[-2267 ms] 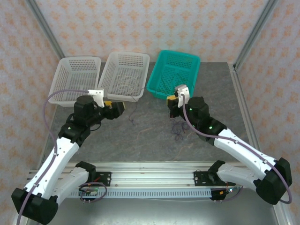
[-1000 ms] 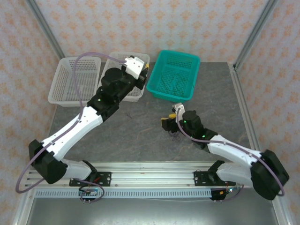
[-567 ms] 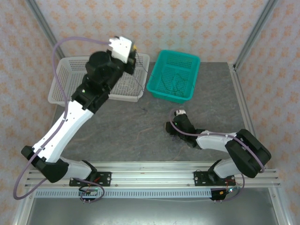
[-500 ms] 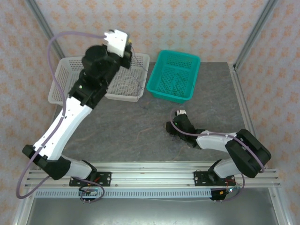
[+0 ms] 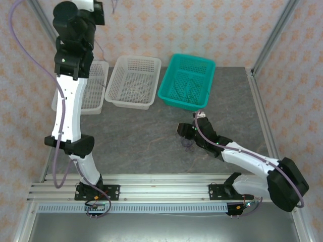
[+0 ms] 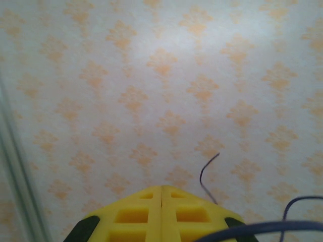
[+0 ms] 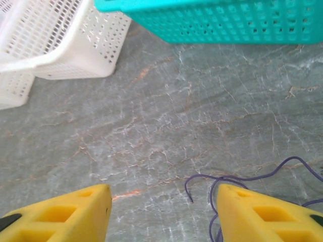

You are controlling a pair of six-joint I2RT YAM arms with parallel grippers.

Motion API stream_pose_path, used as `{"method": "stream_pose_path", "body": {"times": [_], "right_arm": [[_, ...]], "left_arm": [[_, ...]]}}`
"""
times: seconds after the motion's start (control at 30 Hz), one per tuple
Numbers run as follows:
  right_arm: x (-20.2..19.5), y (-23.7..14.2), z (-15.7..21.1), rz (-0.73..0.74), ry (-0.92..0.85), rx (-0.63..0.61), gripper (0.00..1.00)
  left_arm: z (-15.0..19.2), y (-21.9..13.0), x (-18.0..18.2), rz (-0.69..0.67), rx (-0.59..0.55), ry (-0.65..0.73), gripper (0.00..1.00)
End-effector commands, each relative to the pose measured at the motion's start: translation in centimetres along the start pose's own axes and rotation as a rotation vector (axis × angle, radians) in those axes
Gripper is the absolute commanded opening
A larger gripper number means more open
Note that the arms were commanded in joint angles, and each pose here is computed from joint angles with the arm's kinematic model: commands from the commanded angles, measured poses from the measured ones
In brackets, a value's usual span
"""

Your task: Untangle the cables

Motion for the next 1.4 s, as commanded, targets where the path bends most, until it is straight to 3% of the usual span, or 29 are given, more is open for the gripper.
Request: {"method": "stream_pose_path", "body": {"times": [0.0,0.17,0.37,0.63,0.7,0.8,0.87,0.97,1.07,1.2,1.37], "right_arm": [[-0.1,-1.1,-0.5,0.023,0.026,0.021,0.59],[0.0,-1.9,-1.1,0.035,0.025,0.025,0.62],[0.0,-2.0,-1.0,0.032,0.062,0.022,0.63],[-0.2,-2.5,-0.5,0.034,0.066,0.046,0.65],[-0.2,-2.6,-0.6,0.035,0.062,0.035,0.66],[-0.2,-2.9,-0.9,0.029,0.063,0.024,0.66],[-0.2,-3.1,-0.8,0.031,0.069,0.023,0.66],[-0.3,-3.2,-0.7,0.030,0.072,0.027,0.67],[-0.4,-3.3,-0.7,0.043,0.079,0.037,0.67],[-1.4,-3.4,-0.4,0.120,0.149,0.046,0.68],[-4.0,-3.4,-0.2,0.274,0.323,0.095,0.70]], "left_arm": [[1.7,2.3,3.3,-0.161,0.036,0.074,0.00],[6.0,5.4,8.9,-0.320,0.135,0.063,0.00],[15.2,8.2,14.2,-0.448,0.370,0.021,0.00],[25.1,7.6,20.6,-0.662,0.580,-0.124,0.02],[26.4,6.9,21.1,-0.719,0.611,-0.128,0.16],[27.9,5.4,22.1,-0.784,0.614,-0.169,0.45],[27.9,4.4,22.2,-0.777,0.592,-0.213,0.58],[26.3,2.6,21.5,-0.759,0.561,-0.284,0.66],[23.8,0.5,20.4,-0.714,0.499,-0.409,0.66],[21.7,-3.0,16.9,-0.494,0.404,-0.618,0.64],[19.9,-7.5,7.7,-0.137,0.451,-0.648,0.64]]}}
Point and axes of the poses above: each hand's point on the last joint's axis, 136 mm out from that joint toward the fingers, its own y axis out along the fingers, its own x axis along the line the jaws close on, z = x × y, the point moved 9 cm from there along -y, back along the fingers, and after that the axes turned 15 degrees about -y, right-handed, at the moved point
